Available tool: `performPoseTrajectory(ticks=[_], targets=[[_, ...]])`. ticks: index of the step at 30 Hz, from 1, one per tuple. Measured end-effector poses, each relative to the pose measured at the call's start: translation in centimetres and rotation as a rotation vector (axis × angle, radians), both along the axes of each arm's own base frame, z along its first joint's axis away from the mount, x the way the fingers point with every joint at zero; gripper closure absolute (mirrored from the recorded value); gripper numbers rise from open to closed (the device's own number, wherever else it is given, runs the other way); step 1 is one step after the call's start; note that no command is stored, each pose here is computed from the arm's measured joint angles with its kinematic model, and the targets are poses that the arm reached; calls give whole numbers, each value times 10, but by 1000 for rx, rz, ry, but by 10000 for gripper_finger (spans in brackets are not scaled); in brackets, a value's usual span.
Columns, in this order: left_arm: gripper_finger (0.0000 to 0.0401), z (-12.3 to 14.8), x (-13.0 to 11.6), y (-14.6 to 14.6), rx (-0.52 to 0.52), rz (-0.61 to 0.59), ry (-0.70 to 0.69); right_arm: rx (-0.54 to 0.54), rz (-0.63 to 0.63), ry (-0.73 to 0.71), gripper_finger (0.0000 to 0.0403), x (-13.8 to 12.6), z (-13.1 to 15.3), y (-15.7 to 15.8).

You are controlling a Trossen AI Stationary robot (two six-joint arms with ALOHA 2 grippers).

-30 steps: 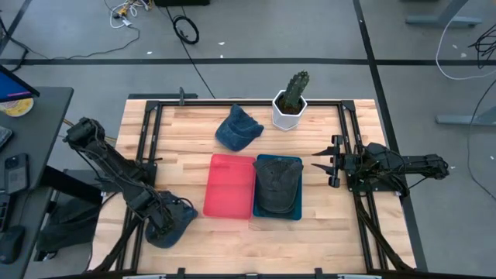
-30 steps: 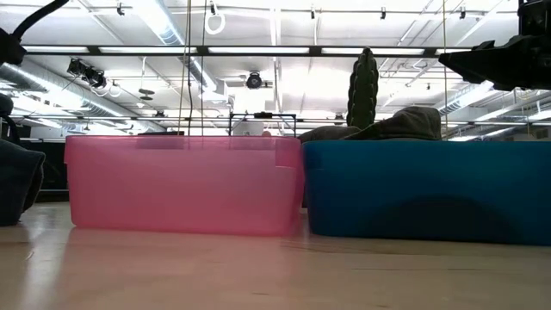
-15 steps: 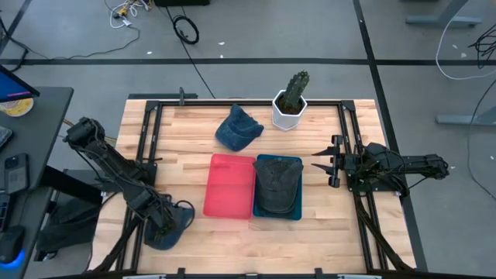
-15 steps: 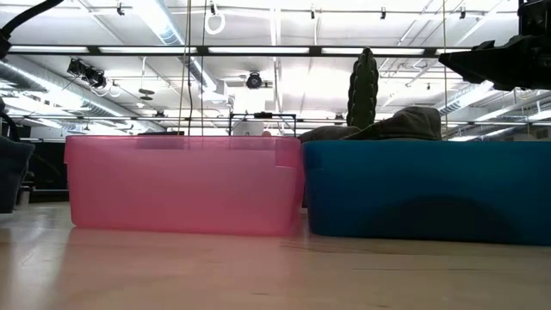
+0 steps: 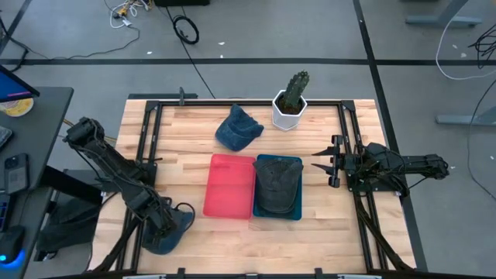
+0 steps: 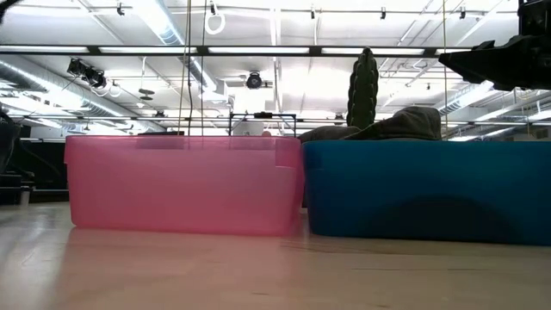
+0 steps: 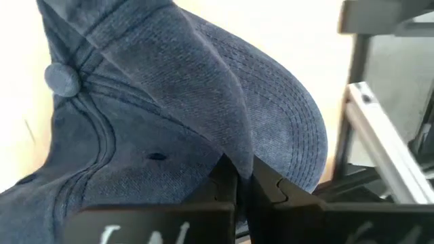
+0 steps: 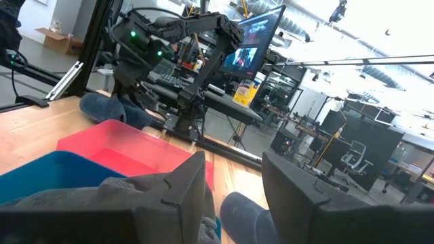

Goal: Pick & Place hat
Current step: Put the bottom blue cap into the pink bin

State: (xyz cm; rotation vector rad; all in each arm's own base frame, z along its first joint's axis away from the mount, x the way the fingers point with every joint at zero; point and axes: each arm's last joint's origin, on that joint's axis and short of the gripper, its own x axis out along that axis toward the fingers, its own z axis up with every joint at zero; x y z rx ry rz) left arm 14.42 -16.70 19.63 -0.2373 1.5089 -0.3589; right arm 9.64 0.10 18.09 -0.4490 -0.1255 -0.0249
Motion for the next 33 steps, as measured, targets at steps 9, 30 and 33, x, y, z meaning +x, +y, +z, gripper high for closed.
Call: performPoseTrajectory(ticks=[9, 30, 33], targets=[[395, 51, 10, -8, 14, 4, -73, 0, 0, 0, 254, 0, 0, 0], [393, 105, 88, 37, 208, 140, -504, 0, 0, 0, 254, 0, 0, 0], [394, 102, 109, 47, 175, 141, -556, 0, 0, 0, 254, 0, 0, 0]])
